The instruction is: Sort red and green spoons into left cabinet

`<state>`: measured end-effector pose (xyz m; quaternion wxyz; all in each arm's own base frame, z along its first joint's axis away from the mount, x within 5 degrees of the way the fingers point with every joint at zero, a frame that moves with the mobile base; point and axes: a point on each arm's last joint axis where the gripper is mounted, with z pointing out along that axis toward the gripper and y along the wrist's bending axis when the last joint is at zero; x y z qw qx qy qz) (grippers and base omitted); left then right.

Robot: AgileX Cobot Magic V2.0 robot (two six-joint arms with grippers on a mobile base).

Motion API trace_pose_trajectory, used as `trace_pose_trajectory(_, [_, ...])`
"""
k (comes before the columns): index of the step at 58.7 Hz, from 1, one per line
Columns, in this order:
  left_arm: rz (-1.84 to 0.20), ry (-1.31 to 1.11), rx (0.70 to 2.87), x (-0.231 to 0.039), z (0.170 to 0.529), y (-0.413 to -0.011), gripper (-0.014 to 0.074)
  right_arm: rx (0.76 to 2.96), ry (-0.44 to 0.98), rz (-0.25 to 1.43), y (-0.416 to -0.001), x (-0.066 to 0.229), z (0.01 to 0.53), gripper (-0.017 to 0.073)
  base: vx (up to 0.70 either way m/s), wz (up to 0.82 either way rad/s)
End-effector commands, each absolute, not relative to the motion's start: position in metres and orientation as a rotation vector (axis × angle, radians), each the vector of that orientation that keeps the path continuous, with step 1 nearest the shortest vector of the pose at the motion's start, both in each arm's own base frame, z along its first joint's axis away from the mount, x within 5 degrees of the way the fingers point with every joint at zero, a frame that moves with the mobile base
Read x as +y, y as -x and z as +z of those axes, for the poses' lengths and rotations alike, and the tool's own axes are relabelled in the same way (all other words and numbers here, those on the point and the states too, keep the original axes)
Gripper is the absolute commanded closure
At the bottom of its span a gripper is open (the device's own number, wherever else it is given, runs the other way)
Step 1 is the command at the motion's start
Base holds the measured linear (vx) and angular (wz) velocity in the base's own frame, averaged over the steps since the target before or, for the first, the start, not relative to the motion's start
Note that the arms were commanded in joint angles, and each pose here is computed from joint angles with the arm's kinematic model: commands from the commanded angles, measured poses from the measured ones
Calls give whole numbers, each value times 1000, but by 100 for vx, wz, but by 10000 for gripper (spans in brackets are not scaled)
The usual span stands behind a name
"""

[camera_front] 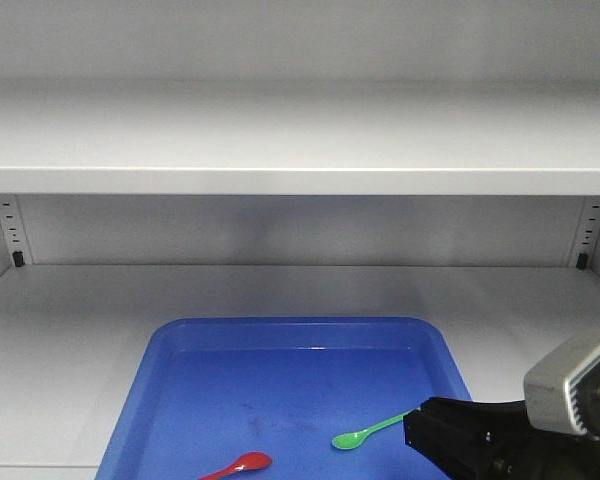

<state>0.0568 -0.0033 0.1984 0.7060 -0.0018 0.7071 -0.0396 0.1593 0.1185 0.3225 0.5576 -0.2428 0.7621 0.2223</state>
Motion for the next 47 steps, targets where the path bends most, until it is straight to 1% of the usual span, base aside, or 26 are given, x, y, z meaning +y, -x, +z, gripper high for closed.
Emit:
trace_pose_trajectory(1, [-94,17,1473,-3,207,-55,594,1720,515,514,-161,116,339,564,0,0])
trace_pose_trajectory(39, [-94,17,1473,-3,207,-55,594,1721,515,514,-161,116,338,564,0,0])
trace_pose_trajectory(43, [-94,17,1473,-3,207,-55,594,1726,534,497,-163,117,336,564,0,0])
trace_pose_trajectory(47, [-94,17,1473,-3,207,-55,594,1680,614,398,-164,115,335,564,0,0])
